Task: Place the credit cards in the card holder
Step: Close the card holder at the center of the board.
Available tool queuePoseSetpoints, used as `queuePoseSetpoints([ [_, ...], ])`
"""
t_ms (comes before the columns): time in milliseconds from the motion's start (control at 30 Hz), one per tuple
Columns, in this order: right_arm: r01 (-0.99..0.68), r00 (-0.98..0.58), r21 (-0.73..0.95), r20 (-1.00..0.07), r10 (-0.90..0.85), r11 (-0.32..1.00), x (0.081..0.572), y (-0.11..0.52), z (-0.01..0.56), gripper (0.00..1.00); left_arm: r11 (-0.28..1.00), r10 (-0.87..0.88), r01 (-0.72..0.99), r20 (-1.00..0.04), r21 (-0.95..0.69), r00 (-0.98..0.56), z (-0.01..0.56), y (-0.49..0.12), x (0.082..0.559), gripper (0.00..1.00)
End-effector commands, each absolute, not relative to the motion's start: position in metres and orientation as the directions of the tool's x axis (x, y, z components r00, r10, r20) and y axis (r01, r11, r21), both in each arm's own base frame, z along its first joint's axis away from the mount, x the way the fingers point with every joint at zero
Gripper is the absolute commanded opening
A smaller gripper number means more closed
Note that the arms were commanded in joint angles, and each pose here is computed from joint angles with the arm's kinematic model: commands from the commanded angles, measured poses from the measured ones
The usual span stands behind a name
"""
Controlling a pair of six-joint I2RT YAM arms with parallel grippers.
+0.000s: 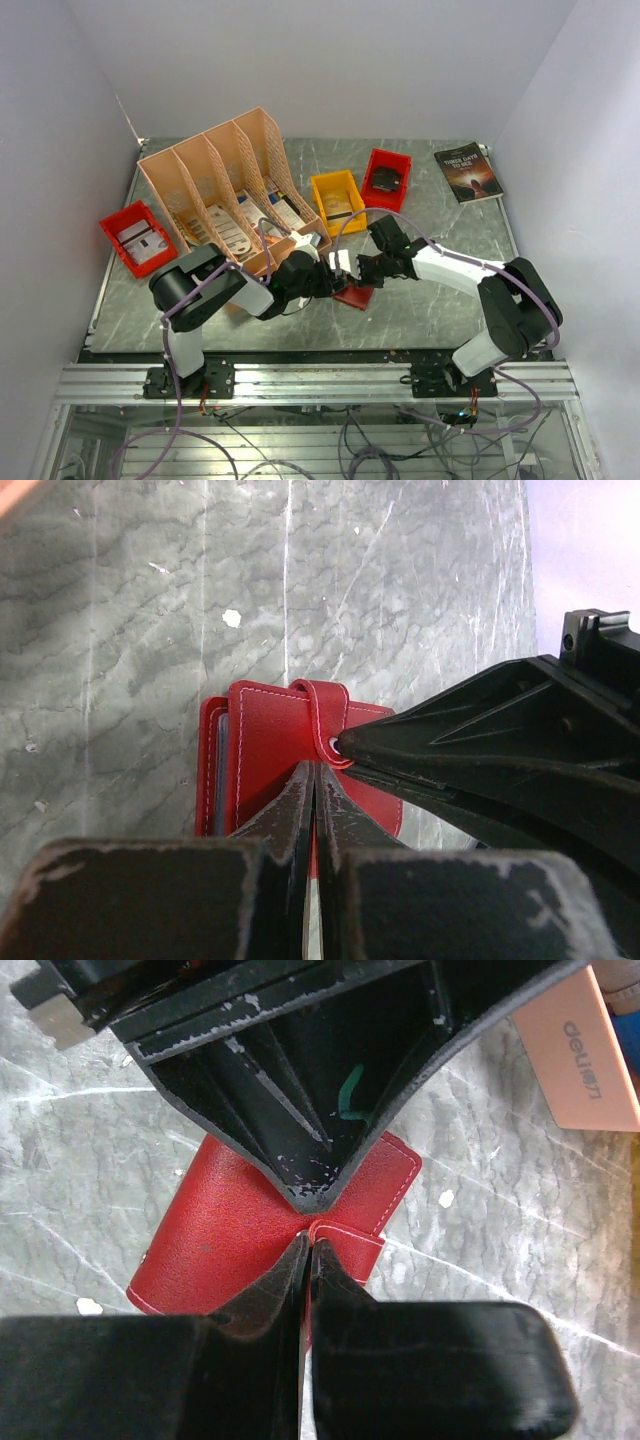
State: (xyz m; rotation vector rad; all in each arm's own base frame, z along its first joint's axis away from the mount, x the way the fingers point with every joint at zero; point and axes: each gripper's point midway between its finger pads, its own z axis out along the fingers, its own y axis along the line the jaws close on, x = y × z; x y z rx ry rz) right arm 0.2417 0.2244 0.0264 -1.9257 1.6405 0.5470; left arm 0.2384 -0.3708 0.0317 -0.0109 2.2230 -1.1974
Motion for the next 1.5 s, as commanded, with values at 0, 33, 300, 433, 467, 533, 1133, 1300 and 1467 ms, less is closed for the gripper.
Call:
queuePoseSetpoints([
  [0, -0.987, 0.081, 0.091, -0.43, -0.899, -0.132, 0.177, 0.174, -0.027, 0.0, 0.619, -0.238, 0.266, -0.499, -0.739, -0.834, 0.015, -0.372, 0.232, 0.07],
  [33, -0.986, 0.087, 0.09, -0.423, -0.902, -0.137, 0.176, 0.173, -0.028, 0.0, 0.622, -0.237, 0.262, -0.496, -0.738, -0.835, 0.012, -0.372, 0.232, 0.07],
  [300, -0.975, 0.168, 0.074, -0.362, -0.917, -0.208, 0.162, 0.163, -0.035, 0.0, 0.628, -0.238, 0.238, -0.474, -0.741, -0.848, -0.001, -0.369, 0.229, 0.07],
  [433, -0.966, 0.21, 0.072, -0.332, -0.919, -0.247, 0.154, 0.157, -0.04, 0.0, 0.619, -0.251, 0.234, -0.471, -0.75, -0.846, 0.001, -0.369, 0.229, 0.07],
  [467, -0.963, 0.221, 0.074, -0.327, -0.919, -0.258, 0.152, 0.156, -0.041, 0.0, 0.615, -0.256, 0.231, -0.468, -0.754, -0.846, 0.002, -0.368, 0.229, 0.07],
  [533, -0.96, 0.233, 0.075, -0.317, -0.919, -0.27, 0.15, 0.154, -0.043, 0.0, 0.606, -0.264, 0.232, -0.468, -0.761, -0.843, 0.006, -0.368, 0.23, 0.07],
  [1133, -0.922, 0.348, 0.076, -0.264, -0.9, -0.379, 0.144, 0.146, -0.048, 0.0, 0.528, -0.314, 0.265, -0.475, -0.807, -0.822, 0.049, -0.374, 0.233, 0.08],
  [1300, -0.919, 0.355, 0.076, -0.264, -0.897, -0.387, 0.143, 0.147, -0.049, 0.0, 0.516, -0.326, 0.262, -0.47, -0.815, -0.82, 0.053, -0.377, 0.235, 0.09],
  [1467, -0.924, 0.348, 0.061, -0.277, -0.895, -0.378, 0.143, 0.149, -0.048, 0.0, 0.497, -0.347, 0.254, -0.459, -0.83, -0.818, 0.055, -0.377, 0.237, 0.12],
])
